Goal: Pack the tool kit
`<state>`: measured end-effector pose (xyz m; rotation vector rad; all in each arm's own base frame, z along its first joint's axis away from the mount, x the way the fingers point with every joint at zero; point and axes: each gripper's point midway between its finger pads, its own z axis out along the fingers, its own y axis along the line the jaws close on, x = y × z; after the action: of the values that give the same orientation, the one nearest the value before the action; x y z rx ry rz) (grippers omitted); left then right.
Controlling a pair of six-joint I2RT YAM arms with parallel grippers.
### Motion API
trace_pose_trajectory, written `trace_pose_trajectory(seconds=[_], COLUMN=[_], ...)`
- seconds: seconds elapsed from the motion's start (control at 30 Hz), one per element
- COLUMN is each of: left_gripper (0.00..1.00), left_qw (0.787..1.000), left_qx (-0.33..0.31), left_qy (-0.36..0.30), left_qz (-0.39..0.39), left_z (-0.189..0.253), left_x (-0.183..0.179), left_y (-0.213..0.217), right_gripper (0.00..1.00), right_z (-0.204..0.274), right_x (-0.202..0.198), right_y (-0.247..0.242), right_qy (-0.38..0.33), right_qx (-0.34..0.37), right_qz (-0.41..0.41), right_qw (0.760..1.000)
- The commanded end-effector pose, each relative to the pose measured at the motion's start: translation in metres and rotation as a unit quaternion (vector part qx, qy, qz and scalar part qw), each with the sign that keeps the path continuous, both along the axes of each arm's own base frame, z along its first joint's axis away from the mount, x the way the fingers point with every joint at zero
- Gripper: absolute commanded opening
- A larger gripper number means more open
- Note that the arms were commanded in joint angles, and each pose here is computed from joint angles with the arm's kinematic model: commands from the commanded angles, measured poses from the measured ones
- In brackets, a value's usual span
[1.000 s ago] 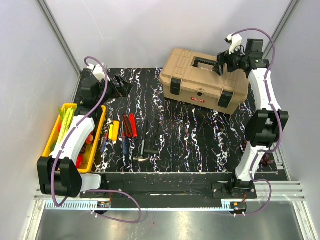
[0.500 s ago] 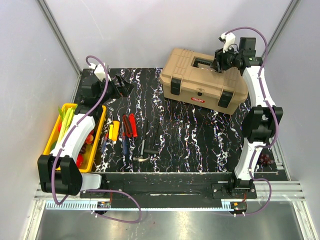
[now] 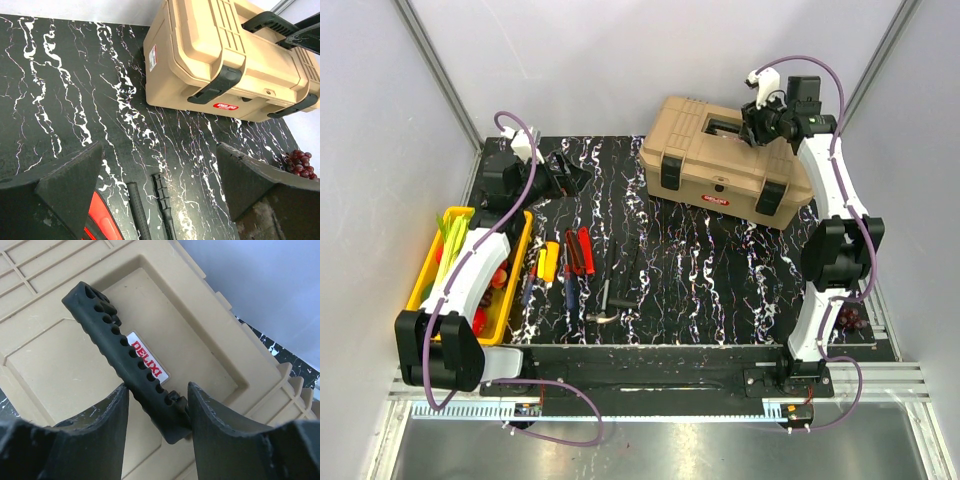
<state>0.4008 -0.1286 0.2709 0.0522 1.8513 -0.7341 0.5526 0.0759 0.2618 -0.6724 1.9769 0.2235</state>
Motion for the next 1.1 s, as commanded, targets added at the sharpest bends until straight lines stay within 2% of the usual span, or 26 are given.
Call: trace_pose_trajectory(seconds=[0.0,0.23,0.43,0.67,0.87,0.97,1.0,1.07], left_gripper=[0.99,0.99,0.99,0.99,0.99,0.99,0.99,0.99], left_qw=[0.999,0.999,0.999,0.999,0.998,0.998,0.998,0.998], left_qx=[-0.010,-0.018,-0.023,-0.030,-0.031,-0.032,-0.033,-0.032], left_qy=[-0.047,-0.045,-0.039,-0.025,-0.019,-0.019,-0.019,-0.020], left_qz=[-0.014,-0.020,-0.023,-0.033,-0.047,-0.050,-0.052,-0.052], left_z=[0.026,0.023,0.020,0.013,0.011,0.012,0.013,0.013], left_x=[-0.008,-0.015,-0.016,-0.018,-0.015,-0.015,-0.016,-0.015], left_y=[-0.003,-0.007,-0.011,-0.019,-0.028,-0.030,-0.030,-0.030], right_gripper=[0.00,0.00,0.00,0.00,0.00,0.01,0.08,0.41], right_z=[0.036,0.059,0.062,0.048,0.033,0.034,0.037,0.041], right_x=[-0.011,-0.028,-0.047,-0.070,-0.088,-0.088,-0.086,-0.084], right_y=[0.039,0.061,0.070,0.055,0.059,0.058,0.058,0.061], right_qy=[-0.013,0.011,0.023,0.078,0.110,0.090,0.080,0.059], right_qx=[0.042,0.122,0.139,0.185,0.239,0.230,0.224,0.200], right_qz=[-0.006,-0.021,-0.069,-0.185,-0.236,-0.234,-0.225,-0.190], right_qw=[0.999,0.992,0.988,0.962,0.936,0.940,0.945,0.959])
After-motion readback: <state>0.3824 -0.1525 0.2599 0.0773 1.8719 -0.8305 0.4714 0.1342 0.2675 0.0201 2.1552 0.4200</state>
